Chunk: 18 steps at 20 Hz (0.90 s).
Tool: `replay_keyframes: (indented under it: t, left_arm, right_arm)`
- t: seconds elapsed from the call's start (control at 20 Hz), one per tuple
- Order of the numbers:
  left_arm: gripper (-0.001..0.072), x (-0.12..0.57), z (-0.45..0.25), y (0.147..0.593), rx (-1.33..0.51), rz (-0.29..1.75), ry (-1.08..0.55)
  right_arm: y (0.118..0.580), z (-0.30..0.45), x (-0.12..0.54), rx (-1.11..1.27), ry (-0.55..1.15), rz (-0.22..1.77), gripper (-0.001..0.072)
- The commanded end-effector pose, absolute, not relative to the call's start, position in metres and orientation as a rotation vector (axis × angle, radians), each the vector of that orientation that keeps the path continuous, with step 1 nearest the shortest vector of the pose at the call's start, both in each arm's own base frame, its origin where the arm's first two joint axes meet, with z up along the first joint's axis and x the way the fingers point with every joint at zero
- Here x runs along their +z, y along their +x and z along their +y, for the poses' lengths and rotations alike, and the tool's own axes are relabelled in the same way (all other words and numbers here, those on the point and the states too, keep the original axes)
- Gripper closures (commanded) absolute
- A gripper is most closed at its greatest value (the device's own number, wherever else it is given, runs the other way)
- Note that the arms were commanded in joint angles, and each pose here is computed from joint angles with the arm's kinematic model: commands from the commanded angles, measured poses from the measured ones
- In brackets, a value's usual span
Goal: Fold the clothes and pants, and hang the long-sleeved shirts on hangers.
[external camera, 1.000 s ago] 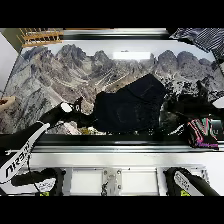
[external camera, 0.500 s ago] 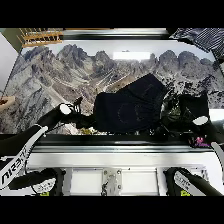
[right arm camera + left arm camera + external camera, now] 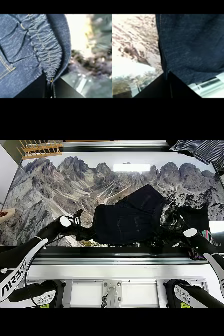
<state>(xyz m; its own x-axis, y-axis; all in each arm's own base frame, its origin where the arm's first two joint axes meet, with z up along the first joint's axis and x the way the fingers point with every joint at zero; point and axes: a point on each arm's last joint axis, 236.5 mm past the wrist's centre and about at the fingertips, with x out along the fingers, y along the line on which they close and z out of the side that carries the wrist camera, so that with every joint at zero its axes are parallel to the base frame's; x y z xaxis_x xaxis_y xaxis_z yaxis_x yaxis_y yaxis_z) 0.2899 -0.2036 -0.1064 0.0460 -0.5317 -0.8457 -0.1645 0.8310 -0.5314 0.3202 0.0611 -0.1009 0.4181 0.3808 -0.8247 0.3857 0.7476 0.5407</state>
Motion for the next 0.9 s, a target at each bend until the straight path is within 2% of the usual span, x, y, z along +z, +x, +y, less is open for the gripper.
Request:
replay_keyframes:
  t: [0.0, 0.15, 0.3, 0.4, 0.55, 0.7, 0.85]
  left_arm:
    - [0.0700, -0.082, -0.195, 0.311, -0.330, 1.457, -0.508]
    - [0.0700, 0.038, -0.184, 0.370, -0.415, 1.179, -0.478]
    - [0.0700, 0.219, -0.167, 0.390, -0.496, 0.767, -0.442]
    - [0.0700, 0.327, -0.155, 0.367, -0.530, 0.509, -0.409]
    - [0.0700, 0.443, -0.145, 0.294, -0.582, 0.207, -0.357]
    - [0.0700, 0.501, -0.138, 0.224, -0.613, 0.026, -0.323]
    - [0.0700, 0.524, -0.132, 0.184, -0.621, -0.058, -0.347]
  right_arm:
    - [0.332, 0.055, -0.069, 0.094, 0.559, 1.161, 0.0681]
    - [0.361, 0.047, 0.037, 0.197, 0.348, 1.037, 0.0681]
    - [0.366, 0.066, 0.191, 0.321, 0.284, 0.777, 0.0681]
    - [0.344, 0.084, 0.282, 0.406, 0.260, 0.597, 0.0681]
    - [0.291, 0.097, 0.368, 0.445, 0.219, 0.402, 0.0681]
    - [0.238, 0.104, 0.405, 0.449, 0.225, 0.296, 0.0682]
    - [0.200, 0.111, 0.399, 0.451, 0.295, 0.349, 0.0682]
